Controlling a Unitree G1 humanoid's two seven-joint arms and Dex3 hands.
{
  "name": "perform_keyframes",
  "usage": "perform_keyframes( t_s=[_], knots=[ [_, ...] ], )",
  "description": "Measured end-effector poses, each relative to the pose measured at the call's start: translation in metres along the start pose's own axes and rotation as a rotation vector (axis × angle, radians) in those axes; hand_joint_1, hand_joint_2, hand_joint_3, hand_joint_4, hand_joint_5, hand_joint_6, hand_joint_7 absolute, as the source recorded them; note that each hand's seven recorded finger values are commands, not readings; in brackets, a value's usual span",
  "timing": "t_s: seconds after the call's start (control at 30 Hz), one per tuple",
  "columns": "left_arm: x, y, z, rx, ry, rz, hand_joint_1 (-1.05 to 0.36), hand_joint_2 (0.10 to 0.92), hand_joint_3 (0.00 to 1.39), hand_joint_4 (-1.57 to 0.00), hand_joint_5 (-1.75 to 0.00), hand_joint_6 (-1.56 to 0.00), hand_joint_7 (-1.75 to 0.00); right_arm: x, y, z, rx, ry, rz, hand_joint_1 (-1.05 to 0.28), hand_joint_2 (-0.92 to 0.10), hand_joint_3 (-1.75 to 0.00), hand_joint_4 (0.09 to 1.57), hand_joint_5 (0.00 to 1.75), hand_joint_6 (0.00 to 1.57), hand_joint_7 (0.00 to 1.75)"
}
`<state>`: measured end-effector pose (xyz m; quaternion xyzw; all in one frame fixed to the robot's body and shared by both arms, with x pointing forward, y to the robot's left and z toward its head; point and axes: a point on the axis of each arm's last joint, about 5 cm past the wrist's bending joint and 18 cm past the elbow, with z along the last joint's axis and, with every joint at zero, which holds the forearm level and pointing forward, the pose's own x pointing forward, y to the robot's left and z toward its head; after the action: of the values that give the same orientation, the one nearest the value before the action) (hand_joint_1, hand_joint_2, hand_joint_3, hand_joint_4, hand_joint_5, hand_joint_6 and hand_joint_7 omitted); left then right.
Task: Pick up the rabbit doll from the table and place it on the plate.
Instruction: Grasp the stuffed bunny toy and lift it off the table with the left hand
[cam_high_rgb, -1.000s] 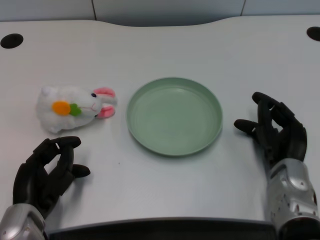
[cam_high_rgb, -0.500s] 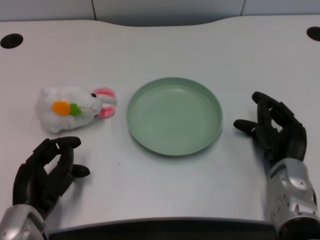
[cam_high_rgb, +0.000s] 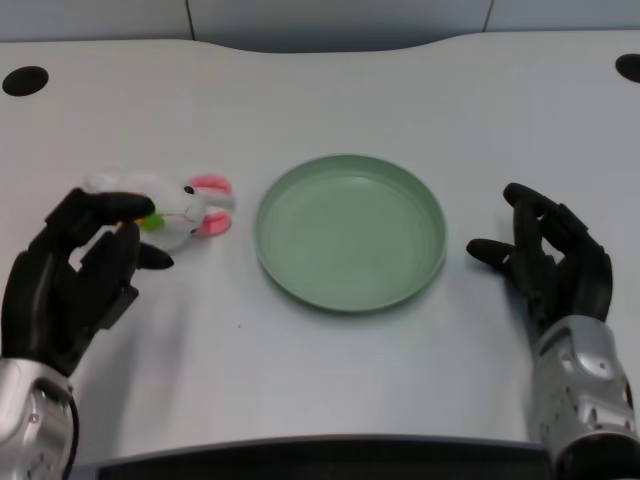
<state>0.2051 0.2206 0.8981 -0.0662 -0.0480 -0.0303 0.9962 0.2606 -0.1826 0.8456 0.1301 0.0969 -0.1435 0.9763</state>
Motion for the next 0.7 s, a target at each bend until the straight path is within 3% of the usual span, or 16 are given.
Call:
perform_keyframes(
  t_s=[0.2, 0.47, 0.7],
  knots=[
    [0.020, 0.005, 0.025, 0.187, -0.056, -0.073, -0.43, 0.921, 0.44, -0.32, -1.46, -0.30, -1.05, 0.0001, 0.0002, 0.0003, 0.000, -0.002, -0.001, -0.30, -0.92, -0.31, 0.75, 1.00, 0.69, 0.47],
    [0.043, 0.011, 0.052, 0.518, -0.080, -0.148, -0.42, 0.921, 0.25, -0.33, -1.01, -0.38, -0.55, -0.0001, 0.0007, 0.0003, 0.001, -0.003, 0.005, -0.31, -0.92, -0.31, 0.75, 1.01, 0.68, 0.47],
    [0.064, 0.019, 0.078, 0.974, -0.094, -0.244, -0.54, 0.917, 0.02, -0.18, -0.70, -0.42, -0.16, -0.0002, 0.0012, 0.0001, 0.004, -0.003, 0.005, -0.30, -0.92, -0.29, 0.75, 1.02, 0.70, 0.47]
  ],
)
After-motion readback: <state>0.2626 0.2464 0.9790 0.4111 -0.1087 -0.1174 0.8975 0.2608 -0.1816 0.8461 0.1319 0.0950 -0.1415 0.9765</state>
